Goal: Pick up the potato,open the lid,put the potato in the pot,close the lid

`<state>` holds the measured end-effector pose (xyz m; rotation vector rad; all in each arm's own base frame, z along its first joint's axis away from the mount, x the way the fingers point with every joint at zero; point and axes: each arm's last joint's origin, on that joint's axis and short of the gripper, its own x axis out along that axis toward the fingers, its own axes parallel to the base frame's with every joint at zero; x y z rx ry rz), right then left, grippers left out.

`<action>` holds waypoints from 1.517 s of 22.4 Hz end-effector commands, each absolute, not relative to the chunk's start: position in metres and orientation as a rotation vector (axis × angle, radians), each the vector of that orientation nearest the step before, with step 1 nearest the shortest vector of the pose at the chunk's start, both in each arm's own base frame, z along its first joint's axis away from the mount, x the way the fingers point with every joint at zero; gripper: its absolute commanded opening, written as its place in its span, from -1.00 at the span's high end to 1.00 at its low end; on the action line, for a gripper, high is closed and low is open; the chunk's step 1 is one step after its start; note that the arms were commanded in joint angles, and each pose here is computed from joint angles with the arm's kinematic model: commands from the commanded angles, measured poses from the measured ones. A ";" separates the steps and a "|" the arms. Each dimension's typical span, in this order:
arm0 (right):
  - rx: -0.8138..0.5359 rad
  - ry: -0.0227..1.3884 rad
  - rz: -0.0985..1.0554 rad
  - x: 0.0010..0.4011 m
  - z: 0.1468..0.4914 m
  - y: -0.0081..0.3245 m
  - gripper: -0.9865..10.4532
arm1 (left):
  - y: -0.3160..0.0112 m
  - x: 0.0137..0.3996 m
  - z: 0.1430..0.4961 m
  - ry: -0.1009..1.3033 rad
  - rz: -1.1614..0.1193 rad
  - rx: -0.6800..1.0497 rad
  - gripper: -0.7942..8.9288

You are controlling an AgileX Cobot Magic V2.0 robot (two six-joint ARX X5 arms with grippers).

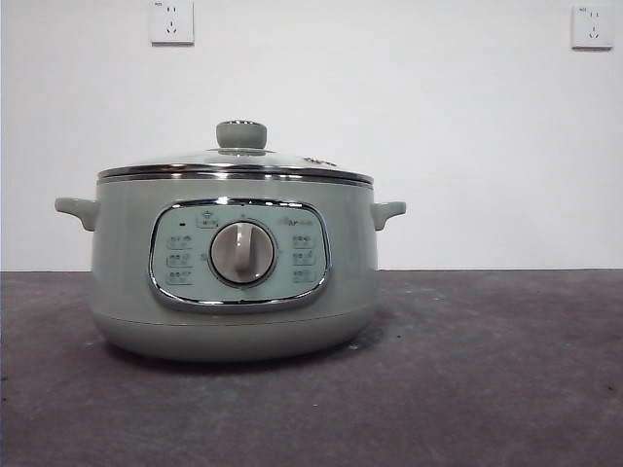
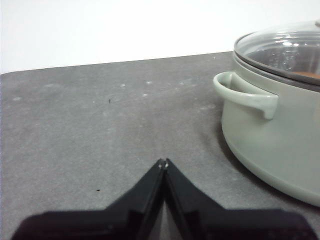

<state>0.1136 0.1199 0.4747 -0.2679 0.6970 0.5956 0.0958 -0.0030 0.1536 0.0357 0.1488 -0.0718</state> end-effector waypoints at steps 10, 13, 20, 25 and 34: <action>-0.287 0.724 0.592 0.113 0.471 0.120 0.85 | -0.003 0.098 0.147 0.195 -0.070 0.023 0.84; -0.255 0.702 0.541 0.113 0.475 0.106 0.85 | -0.003 0.098 0.146 0.210 -0.070 0.023 0.84; -0.029 0.522 0.306 0.103 0.460 0.034 0.82 | -0.003 0.099 0.145 0.223 -0.069 0.023 0.84; -0.027 0.271 0.183 0.108 0.367 0.009 0.82 | -0.003 0.099 0.145 0.223 -0.069 0.023 0.84; -0.046 0.115 0.129 0.107 0.245 0.005 0.82 | -0.003 0.099 0.145 0.223 -0.069 0.022 0.84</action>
